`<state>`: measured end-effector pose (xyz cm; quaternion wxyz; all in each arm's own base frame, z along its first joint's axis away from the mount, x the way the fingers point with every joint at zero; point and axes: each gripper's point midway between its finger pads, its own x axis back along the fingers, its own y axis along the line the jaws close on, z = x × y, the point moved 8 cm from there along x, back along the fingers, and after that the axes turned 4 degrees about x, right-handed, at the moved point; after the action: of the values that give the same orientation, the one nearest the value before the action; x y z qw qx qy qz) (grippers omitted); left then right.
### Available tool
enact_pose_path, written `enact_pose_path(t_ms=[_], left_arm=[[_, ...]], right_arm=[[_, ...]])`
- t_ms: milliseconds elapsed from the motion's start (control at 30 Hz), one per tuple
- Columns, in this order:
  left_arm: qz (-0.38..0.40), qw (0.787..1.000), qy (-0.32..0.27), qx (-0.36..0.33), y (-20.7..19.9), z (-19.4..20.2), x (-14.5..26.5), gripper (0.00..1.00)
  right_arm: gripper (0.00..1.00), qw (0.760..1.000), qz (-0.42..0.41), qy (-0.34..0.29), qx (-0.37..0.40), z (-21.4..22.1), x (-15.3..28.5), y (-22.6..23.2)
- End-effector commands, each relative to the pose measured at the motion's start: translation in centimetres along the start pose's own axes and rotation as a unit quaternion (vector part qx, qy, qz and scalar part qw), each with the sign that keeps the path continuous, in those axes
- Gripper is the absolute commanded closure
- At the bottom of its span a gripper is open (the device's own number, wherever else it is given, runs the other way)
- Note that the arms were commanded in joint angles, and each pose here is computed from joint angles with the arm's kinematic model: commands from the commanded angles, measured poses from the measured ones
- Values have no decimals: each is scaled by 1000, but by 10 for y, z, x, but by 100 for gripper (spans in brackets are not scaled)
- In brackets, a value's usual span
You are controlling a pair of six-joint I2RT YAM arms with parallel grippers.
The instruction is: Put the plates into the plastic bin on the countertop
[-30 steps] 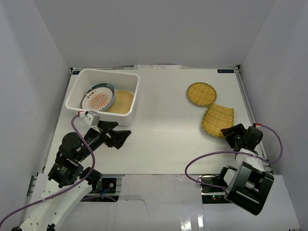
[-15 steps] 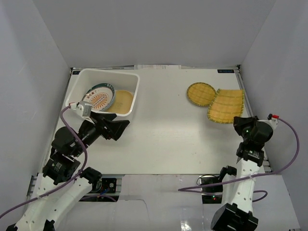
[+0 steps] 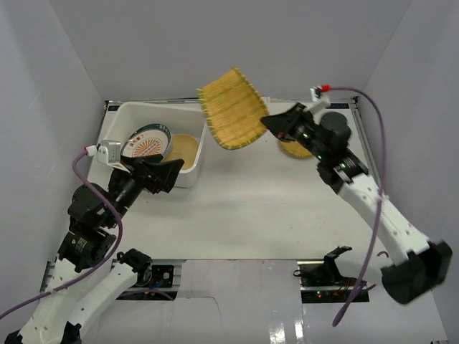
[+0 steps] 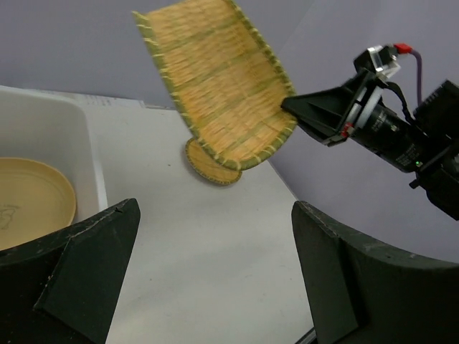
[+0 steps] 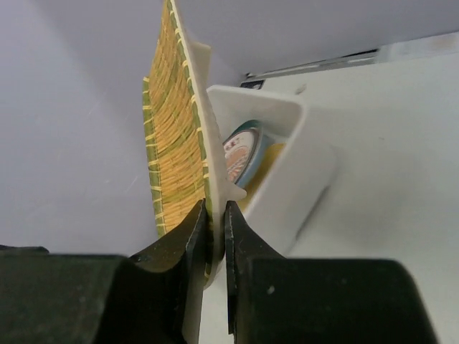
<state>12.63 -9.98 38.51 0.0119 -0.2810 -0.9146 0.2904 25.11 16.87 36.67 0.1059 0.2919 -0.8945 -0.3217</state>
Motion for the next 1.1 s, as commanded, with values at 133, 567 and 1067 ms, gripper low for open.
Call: enact_pose_path(t_ms=[133, 567, 1067], left_arm=[[-50, 996, -73, -27, -4, -38, -1, 2], [-121, 989, -67, -47, 16, -32, -14, 2], [-129, 989, -66, -43, 22, -24, -2, 2]], right_arm=[[92, 988, -131, 59, 51, 15, -160, 79], [92, 981, -116, 154, -16, 166, -304, 64], [37, 988, -127, 64, 62, 69, -211, 89]])
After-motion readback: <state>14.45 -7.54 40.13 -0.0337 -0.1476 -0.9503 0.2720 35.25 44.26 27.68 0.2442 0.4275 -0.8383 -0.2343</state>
